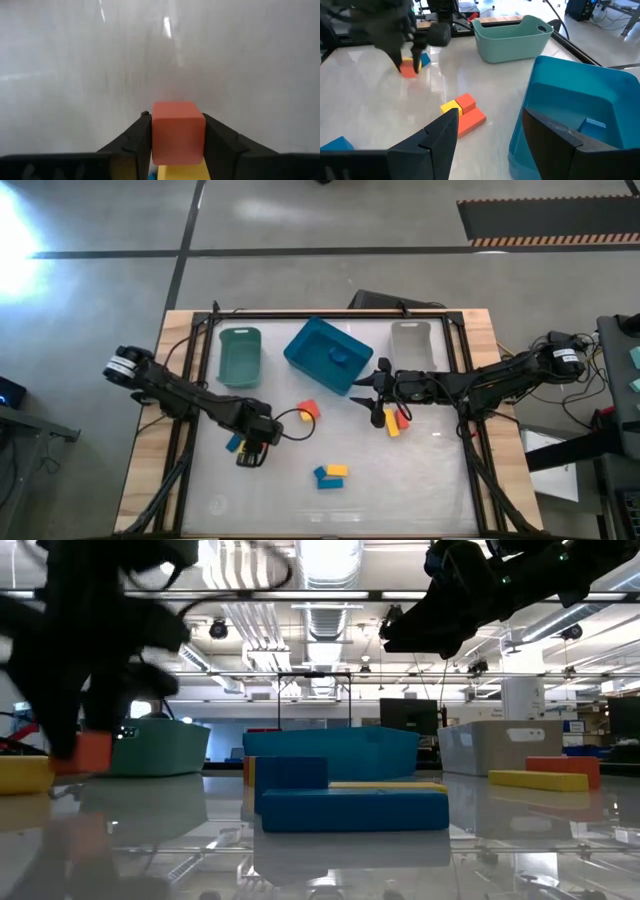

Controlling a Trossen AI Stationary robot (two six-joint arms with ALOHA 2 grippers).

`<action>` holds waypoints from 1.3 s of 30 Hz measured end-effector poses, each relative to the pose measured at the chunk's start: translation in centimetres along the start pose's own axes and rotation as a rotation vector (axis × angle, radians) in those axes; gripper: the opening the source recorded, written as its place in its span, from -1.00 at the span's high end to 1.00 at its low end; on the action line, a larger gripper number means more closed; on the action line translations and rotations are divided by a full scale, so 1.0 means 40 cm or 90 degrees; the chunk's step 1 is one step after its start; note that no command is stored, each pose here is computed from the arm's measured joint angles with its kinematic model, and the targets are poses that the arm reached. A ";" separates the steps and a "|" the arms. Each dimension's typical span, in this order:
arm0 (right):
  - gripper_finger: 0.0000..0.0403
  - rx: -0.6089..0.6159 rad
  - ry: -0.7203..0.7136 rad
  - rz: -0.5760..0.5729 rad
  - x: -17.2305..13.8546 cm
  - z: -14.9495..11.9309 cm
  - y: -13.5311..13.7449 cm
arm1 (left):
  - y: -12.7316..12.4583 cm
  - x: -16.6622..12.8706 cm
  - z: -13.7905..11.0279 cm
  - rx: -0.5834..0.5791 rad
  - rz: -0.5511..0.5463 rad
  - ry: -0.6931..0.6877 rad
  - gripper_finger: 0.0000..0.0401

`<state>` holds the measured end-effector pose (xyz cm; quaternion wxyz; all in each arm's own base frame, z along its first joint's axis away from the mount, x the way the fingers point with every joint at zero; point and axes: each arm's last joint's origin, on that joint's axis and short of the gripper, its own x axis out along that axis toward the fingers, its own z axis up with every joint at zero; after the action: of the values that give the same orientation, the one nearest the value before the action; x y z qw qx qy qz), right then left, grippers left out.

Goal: Sort & place blocks by color
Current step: Put the orange block into the green bin

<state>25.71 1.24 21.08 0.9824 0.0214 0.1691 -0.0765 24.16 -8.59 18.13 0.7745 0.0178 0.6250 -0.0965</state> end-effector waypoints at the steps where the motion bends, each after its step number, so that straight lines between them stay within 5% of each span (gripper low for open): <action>1: -0.04 0.000 0.000 0.000 0.000 0.000 0.000 | 0.000 -0.018 0.012 0.009 -0.001 -0.010 0.41; 6: -0.04 0.002 -0.001 0.000 -0.003 0.002 0.000 | 0.052 -0.127 0.047 0.023 0.039 -0.040 0.41; 12: -0.04 0.006 0.000 0.001 -0.003 0.002 -0.001 | 0.204 -0.228 -0.003 -0.022 0.141 -0.021 0.41; 21: -0.04 0.022 0.017 0.001 -0.003 -0.005 -0.001 | 0.449 -0.320 -0.156 -0.279 0.238 -0.013 0.41; 27: -0.04 0.021 0.019 0.001 -0.003 -0.006 -0.001 | 0.548 -0.297 -0.221 -0.429 0.252 0.002 0.41; 39: -0.04 0.019 0.020 0.000 -0.003 -0.006 -0.001 | 0.622 -0.169 -0.231 -0.458 0.228 0.079 0.33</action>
<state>25.53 1.23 20.88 0.9792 0.0375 0.1832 -0.0785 18.18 18.03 20.38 0.6966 -0.1398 0.6514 0.2662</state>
